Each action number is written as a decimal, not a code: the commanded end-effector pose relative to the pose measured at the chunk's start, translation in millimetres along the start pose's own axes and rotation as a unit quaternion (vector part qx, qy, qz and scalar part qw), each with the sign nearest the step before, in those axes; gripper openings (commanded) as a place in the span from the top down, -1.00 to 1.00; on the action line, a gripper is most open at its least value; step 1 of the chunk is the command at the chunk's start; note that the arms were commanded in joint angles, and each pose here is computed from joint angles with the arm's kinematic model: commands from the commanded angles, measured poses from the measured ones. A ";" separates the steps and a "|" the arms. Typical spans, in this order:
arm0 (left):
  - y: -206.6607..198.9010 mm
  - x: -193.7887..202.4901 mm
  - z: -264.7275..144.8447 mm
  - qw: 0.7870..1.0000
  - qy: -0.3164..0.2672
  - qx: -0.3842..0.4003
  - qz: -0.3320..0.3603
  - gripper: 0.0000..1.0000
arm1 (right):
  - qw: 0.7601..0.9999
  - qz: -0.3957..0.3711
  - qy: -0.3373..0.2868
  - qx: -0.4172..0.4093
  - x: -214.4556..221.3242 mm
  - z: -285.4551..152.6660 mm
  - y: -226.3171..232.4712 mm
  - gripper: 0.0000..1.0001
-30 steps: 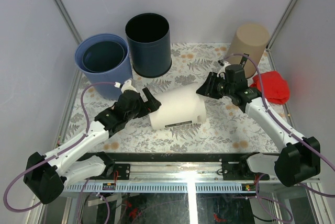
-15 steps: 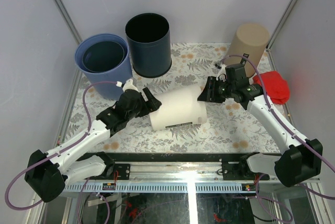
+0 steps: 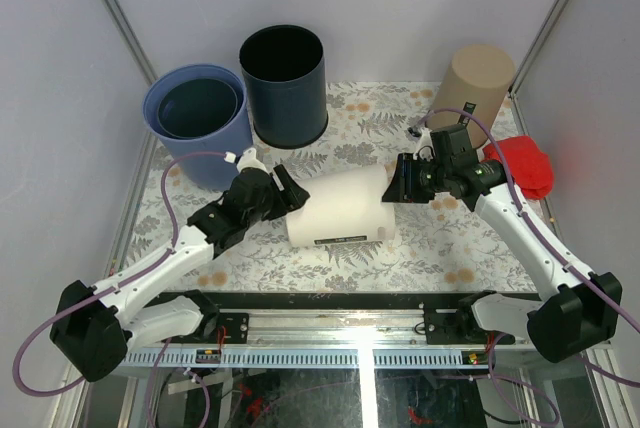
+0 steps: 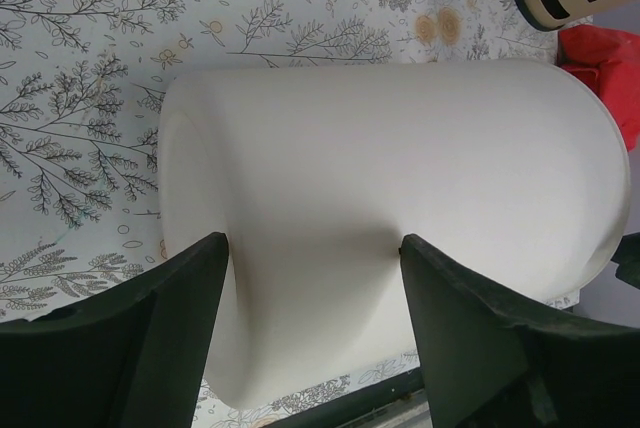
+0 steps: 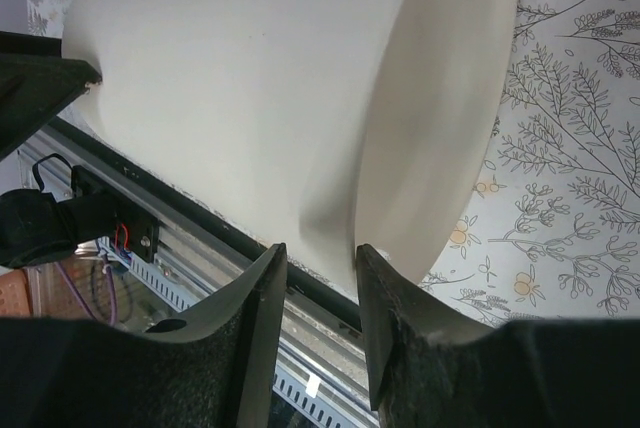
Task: Turn the large container upside down
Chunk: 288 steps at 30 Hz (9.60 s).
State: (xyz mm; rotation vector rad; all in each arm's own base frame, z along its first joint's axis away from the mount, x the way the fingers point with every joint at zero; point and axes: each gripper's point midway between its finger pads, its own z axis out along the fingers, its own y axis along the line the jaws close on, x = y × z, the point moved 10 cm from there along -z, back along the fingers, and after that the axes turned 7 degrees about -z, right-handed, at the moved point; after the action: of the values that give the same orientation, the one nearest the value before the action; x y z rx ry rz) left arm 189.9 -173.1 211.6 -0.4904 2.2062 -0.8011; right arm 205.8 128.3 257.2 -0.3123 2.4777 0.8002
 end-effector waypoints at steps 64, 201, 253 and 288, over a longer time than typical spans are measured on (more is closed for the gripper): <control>-97.3 -58.4 -59.5 0.987 -0.078 0.008 0.137 -0.27 | 0.950 0.063 -0.147 -0.269 -2.0 102.7 43.2 0.14; -168.0 -71.9 182.2 0.964 -0.120 0.118 0.206 -0.78 | 0.958 0.041 -0.262 0.111 43.1 -86.9 25.3 0.01; -21.6 -115.3 -162.3 0.963 -0.243 -0.102 0.048 -1.00 | 0.854 -0.383 -0.325 -0.136 -276.9 146.7 120.5 -0.05; -2.3 -102.6 -168.6 0.962 -0.238 -0.125 0.050 -0.99 | 0.840 -0.463 -0.216 -0.183 -220.5 221.0 141.9 0.60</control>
State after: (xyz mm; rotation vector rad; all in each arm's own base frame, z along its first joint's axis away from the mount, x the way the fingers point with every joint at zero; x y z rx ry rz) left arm 134.9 -54.9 358.7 -0.6074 1.8727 -0.3280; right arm 457.5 373.6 290.7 -1.0910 1.4094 0.6907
